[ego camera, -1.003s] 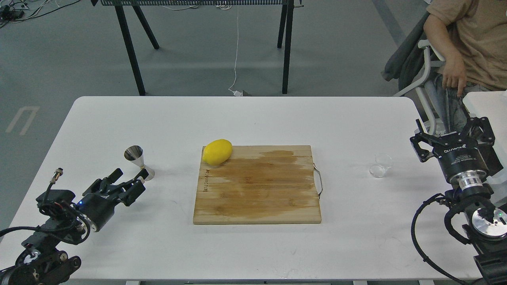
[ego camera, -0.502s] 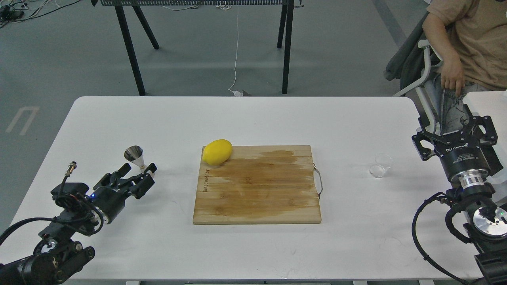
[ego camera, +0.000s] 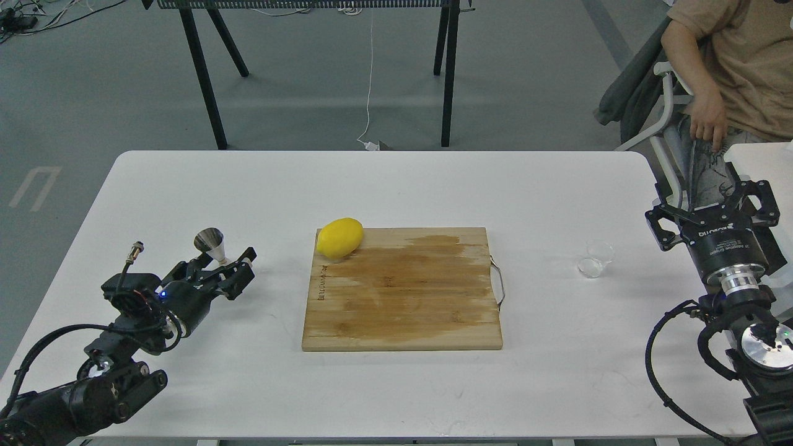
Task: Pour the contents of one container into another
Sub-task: 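Lift the jigger with the left gripper and carry it over the board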
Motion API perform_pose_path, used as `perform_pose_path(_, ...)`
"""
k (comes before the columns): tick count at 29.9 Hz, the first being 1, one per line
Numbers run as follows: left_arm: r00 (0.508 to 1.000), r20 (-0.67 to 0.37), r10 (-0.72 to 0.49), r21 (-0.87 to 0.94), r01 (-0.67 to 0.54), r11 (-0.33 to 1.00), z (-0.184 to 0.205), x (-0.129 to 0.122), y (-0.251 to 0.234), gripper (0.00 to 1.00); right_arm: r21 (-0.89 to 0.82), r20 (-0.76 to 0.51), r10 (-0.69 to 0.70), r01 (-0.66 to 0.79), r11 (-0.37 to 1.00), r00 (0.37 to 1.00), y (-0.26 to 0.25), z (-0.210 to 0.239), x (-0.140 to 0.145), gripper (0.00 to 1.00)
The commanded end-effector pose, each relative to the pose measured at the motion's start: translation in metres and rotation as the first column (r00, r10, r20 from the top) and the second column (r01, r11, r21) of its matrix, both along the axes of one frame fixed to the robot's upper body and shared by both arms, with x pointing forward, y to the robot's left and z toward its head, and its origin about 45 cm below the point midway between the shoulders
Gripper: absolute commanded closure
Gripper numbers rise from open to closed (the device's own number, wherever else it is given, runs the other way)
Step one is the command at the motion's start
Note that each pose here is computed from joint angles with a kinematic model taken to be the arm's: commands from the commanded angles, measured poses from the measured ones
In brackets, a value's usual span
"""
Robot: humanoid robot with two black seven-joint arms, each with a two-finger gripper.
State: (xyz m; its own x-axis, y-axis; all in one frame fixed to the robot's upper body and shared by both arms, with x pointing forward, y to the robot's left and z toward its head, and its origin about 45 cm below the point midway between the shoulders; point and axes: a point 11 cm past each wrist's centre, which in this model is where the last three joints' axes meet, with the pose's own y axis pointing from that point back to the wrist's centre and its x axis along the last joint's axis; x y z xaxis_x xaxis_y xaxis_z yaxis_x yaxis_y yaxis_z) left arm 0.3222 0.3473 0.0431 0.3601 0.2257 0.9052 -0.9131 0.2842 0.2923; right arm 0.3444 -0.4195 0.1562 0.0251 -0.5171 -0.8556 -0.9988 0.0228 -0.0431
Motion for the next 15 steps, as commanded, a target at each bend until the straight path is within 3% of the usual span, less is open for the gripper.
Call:
perform_pose_path(1, 1.0, -0.007, 0.005, 0.008, -0.004, 1.0, -0.0031, -0.0001, 0.0, 0.09, 0.0, 0.0, 0.0, 0.0, 1.0, 1.0, -0.0001, 0.0, -0.0001, 0.01)
perform_pose_path(6, 1.0, -0.009, 0.02, 0.016, -0.02, 1.0, -0.0053, 0.0042, -0.0007, 0.16, 0.0, 0.0, 0.0, 0.0, 1.0, 1.0, -0.0001, 0.0, -0.0001, 0.01)
perform_pose_path(15, 0.999, -0.014, 0.039, 0.048, -0.038, 0.998, -0.0068, 0.0083, 0.0064, 0.41, 0.0, 0.0, 0.0, 0.0, 1.0, 1.0, -0.0001, 0.0, -0.0001, 0.01)
